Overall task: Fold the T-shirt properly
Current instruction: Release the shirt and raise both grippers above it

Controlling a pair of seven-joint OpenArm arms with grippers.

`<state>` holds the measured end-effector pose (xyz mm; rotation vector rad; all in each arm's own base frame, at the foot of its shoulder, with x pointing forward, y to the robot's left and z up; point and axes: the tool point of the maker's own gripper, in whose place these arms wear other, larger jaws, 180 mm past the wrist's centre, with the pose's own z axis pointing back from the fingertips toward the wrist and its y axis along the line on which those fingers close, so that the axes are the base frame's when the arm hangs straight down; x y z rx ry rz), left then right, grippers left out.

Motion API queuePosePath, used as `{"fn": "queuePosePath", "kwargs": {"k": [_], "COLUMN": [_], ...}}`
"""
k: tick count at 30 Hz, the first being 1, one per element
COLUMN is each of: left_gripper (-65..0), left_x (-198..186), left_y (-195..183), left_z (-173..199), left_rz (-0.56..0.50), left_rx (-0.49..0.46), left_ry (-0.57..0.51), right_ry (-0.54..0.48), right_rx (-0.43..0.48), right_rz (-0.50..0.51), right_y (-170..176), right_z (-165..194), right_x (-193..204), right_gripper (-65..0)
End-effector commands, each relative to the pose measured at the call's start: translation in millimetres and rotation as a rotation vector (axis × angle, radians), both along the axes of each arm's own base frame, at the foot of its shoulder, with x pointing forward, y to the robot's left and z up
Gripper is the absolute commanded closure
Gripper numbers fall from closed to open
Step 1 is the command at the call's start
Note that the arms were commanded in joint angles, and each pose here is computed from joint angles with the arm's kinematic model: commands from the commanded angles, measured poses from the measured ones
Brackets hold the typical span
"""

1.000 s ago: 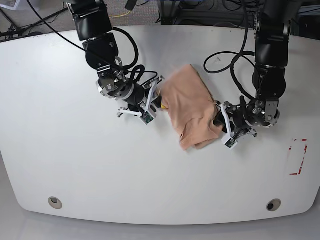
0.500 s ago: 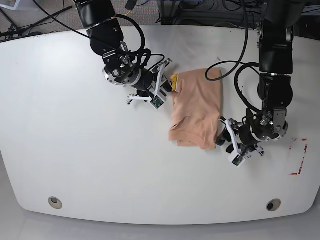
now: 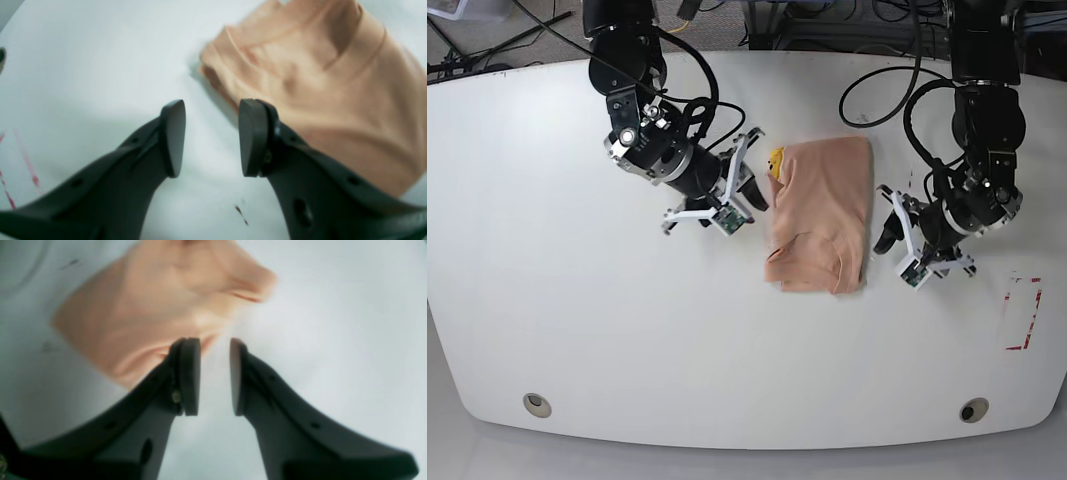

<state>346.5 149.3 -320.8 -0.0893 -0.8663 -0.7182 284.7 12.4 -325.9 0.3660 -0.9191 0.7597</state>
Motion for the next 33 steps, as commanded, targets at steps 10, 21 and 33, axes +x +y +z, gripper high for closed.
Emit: {"fn": "queuePosePath", "kwargs": {"k": [10, 21, 33], "left_gripper": [-24.7, -24.7, -24.7], "left_x": [-41.3, -50.8, -34.7], "left_y": [19.0, 41.4, -4.6], "left_z": [-6.7, -10.8, 5.7], "left_rz": [0.079, 0.148, 0.137], "left_rx": [-0.028, -0.025, -0.149], "left_ry": [0.012, 0.025, -0.036], "right_ry": [0.028, 0.117, 0.027], "right_rx": [0.139, 0.105, 0.040], "right_rz": [0.135, 0.160, 0.056], "right_y": [64.7, 56.4, 8.4], "right_z": [7.7, -40.6, -14.2], "right_x": [-19.2, -13.6, 9.0], "right_gripper": [-14.3, -13.8, -13.8]}}
